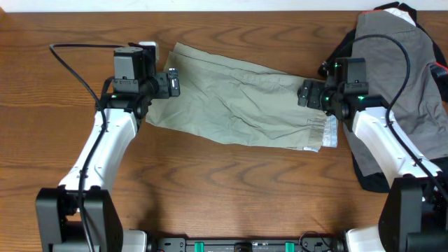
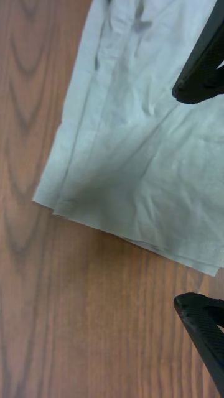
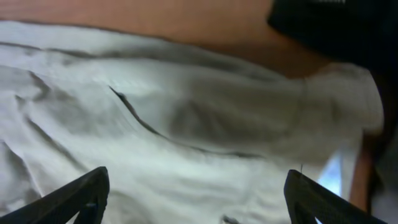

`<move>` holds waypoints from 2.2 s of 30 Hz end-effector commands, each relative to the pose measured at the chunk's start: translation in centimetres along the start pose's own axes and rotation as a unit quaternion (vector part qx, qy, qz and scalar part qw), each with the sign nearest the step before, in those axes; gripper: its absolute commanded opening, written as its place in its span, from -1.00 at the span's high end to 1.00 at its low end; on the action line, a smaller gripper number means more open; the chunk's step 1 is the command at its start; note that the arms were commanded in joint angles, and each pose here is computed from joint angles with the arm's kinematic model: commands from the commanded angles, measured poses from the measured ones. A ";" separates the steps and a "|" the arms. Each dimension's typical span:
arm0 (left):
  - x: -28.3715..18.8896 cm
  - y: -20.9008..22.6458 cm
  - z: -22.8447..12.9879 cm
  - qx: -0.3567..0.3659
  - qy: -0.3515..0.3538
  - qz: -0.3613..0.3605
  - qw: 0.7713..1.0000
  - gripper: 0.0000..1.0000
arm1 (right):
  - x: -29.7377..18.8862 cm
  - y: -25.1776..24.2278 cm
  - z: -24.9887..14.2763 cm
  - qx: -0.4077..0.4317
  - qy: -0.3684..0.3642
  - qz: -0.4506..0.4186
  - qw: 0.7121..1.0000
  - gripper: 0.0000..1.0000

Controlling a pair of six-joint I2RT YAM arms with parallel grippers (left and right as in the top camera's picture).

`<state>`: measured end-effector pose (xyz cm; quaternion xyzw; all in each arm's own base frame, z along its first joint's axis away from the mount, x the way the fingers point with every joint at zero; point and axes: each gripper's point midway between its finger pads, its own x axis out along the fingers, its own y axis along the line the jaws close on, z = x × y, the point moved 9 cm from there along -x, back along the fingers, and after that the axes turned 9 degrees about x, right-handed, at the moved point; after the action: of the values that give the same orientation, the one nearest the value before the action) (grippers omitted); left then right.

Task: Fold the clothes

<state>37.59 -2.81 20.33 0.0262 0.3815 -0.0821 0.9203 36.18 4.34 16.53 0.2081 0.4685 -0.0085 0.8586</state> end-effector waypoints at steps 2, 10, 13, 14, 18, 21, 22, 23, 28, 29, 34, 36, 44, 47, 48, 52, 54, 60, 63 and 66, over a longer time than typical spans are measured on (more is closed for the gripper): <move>1.0 -0.1 0.0 0.011 0.002 -0.017 1.000 -0.96 | 2.2 0.6 -0.4 -0.030 0.014 0.023 0.999 -0.65; 3.8 -1.1 0.0 0.013 -0.020 -0.090 0.996 -0.96 | 6.0 3.6 -1.4 -0.074 0.016 0.102 0.992 -0.50; 5.0 -2.0 -0.3 0.018 -0.019 -0.114 0.993 -0.96 | 7.7 4.3 -2.4 -0.087 0.021 0.110 0.990 -0.45; 5.4 -2.4 -0.5 0.021 -0.017 -0.117 0.993 -0.96 | 8.1 4.5 -2.5 -0.090 0.018 0.113 0.989 -0.42; 7.1 -3.9 -0.9 0.035 -0.020 -0.131 0.991 -0.96 | 9.3 4.7 -1.9 -0.094 -0.018 0.115 0.989 -0.35; 8.1 -4.6 -1.0 0.043 -0.027 -0.136 0.989 -0.96 | 9.6 4.4 -0.9 -0.094 -0.056 0.094 0.990 -0.34; 8.4 -4.7 -1.1 0.044 -0.030 -0.137 0.989 -0.96 | 9.8 4.2 -0.6 -0.092 -0.073 0.079 0.990 -0.34; 8.6 -4.7 -1.1 0.045 -0.030 -0.137 0.989 -0.96 | 9.9 4.0 -0.3 -0.090 -0.086 0.069 0.990 -0.34; 9.2 -4.3 -1.6 0.043 -0.019 -0.114 0.992 -0.96 | 10.4 2.7 1.5 -0.077 -0.147 0.037 0.986 -0.54; 9.2 -4.2 -1.7 0.042 -0.015 -0.105 0.993 -0.96 | 10.3 2.7 1.8 -0.076 -0.153 0.042 0.984 -0.55; 9.2 -4.1 -1.9 0.042 -0.009 -0.103 0.994 -0.96 | 8.7 3.8 3.9 -0.081 -0.158 0.113 0.978 -0.57; 9.1 -4.1 -2.1 0.041 0.000 -0.103 0.994 -0.96 | 7.2 4.5 4.5 -0.082 -0.152 0.123 0.977 -0.56; 8.0 -2.2 -1.9 0.013 0.074 -0.092 0.993 -0.96 | -2.1 4.8 5.0 -0.072 -0.109 0.049 0.990 -0.89; 7.4 -0.8 -1.3 -0.012 0.095 -0.060 0.994 -0.96 | -4.2 4.3 3.6 -0.064 -0.070 0.031 0.995 -0.98; 7.2 -0.4 -1.1 -0.016 0.102 -0.043 0.994 -0.96 | -4.5 4.0 3.0 -0.057 -0.052 0.023 0.997 -0.99; 6.5 0.9 -0.7 -0.012 0.125 0.025 0.992 -0.96 | -4.5 2.8 0.8 -0.023 0.019 -0.011 0.999 -0.99; 6.4 1.3 -0.7 -0.011 0.133 0.050 0.990 -0.96 | -4.5 2.1 0.2 0.007 0.038 -0.033 0.999 -0.98; 6.3 2.1 -0.6 -0.013 0.131 0.085 0.988 -0.96 | -4.5 0.5 -0.3 0.080 0.058 -0.061 0.993 -0.98; 6.3 2.5 -0.6 -0.016 0.129 0.088 0.988 -0.96 | -4.3 -0.2 -0.9 0.097 0.069 -0.080 0.990 -0.86; 6.2 2.9 -0.7 -0.020 0.130 0.091 0.987 -0.96 | -4.0 -1.0 -1.9 0.119 0.079 -0.106 0.984 -0.82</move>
<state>41.58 -1.52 14.96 0.0545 0.5013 -0.0087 0.8635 32.80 4.05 19.74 0.2420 0.5416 -0.0937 0.7996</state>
